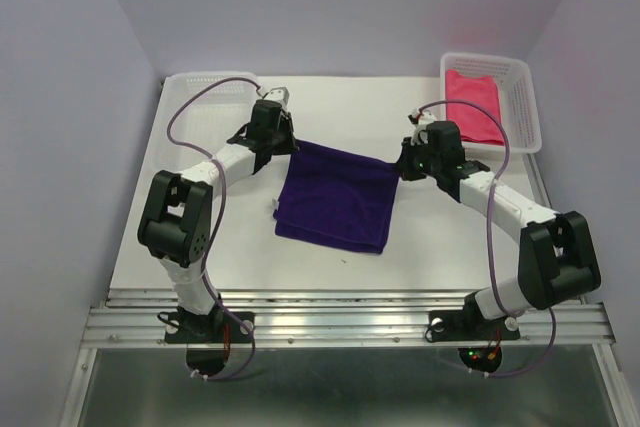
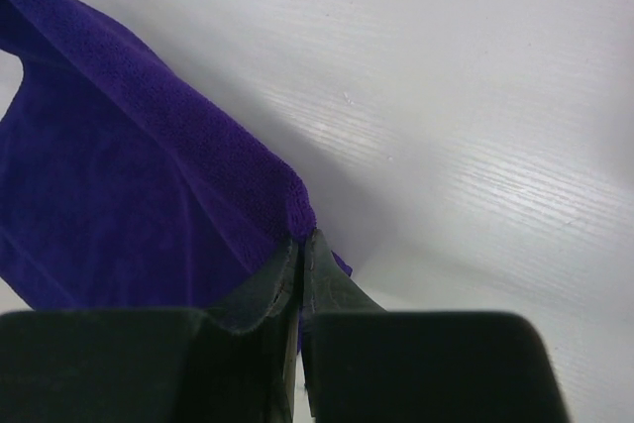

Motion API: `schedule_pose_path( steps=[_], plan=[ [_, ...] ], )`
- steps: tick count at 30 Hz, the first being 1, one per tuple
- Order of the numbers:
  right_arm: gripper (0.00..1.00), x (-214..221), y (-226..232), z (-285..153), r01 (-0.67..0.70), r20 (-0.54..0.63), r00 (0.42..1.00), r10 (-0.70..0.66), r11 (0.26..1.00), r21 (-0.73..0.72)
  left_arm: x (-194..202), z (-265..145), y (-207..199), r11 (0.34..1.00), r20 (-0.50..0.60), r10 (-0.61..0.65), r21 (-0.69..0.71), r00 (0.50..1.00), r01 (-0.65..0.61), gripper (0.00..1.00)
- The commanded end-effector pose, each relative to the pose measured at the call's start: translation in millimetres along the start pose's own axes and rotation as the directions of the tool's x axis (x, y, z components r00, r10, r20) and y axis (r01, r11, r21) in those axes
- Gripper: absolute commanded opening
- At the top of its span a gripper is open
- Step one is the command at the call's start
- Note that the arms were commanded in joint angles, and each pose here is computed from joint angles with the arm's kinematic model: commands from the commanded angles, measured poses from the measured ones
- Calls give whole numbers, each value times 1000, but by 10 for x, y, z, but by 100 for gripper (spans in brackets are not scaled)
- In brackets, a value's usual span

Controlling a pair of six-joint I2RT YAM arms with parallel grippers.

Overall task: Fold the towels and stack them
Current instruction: Fold the towel

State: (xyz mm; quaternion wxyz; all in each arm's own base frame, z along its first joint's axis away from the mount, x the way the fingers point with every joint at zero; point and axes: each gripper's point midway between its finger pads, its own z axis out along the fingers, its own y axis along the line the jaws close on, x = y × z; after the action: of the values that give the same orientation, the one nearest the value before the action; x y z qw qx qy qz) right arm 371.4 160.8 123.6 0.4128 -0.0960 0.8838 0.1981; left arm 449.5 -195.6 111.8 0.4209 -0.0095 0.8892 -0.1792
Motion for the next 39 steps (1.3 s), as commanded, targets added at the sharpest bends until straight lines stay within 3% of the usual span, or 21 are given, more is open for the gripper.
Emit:
schedule_pose_path(
  steps=[1,12,30,39],
  plan=[
    [1,-142,22,-74,21,63,998,-20,1000,-11,-414,-115,-148,994,121,90,50,989,-97,0],
    [1,108,124,-146,-12,14,1000,13,997,-71,-225,-352,-182,991,159,57,114,986,-76,0],
    [1,750,637,-568,-102,-78,994,83,955,-278,542,-848,61,983,102,-167,96,981,157,0],
    [1,990,746,-618,-95,-115,991,67,960,-263,776,-1035,119,975,100,-212,94,972,202,0]
  ],
)
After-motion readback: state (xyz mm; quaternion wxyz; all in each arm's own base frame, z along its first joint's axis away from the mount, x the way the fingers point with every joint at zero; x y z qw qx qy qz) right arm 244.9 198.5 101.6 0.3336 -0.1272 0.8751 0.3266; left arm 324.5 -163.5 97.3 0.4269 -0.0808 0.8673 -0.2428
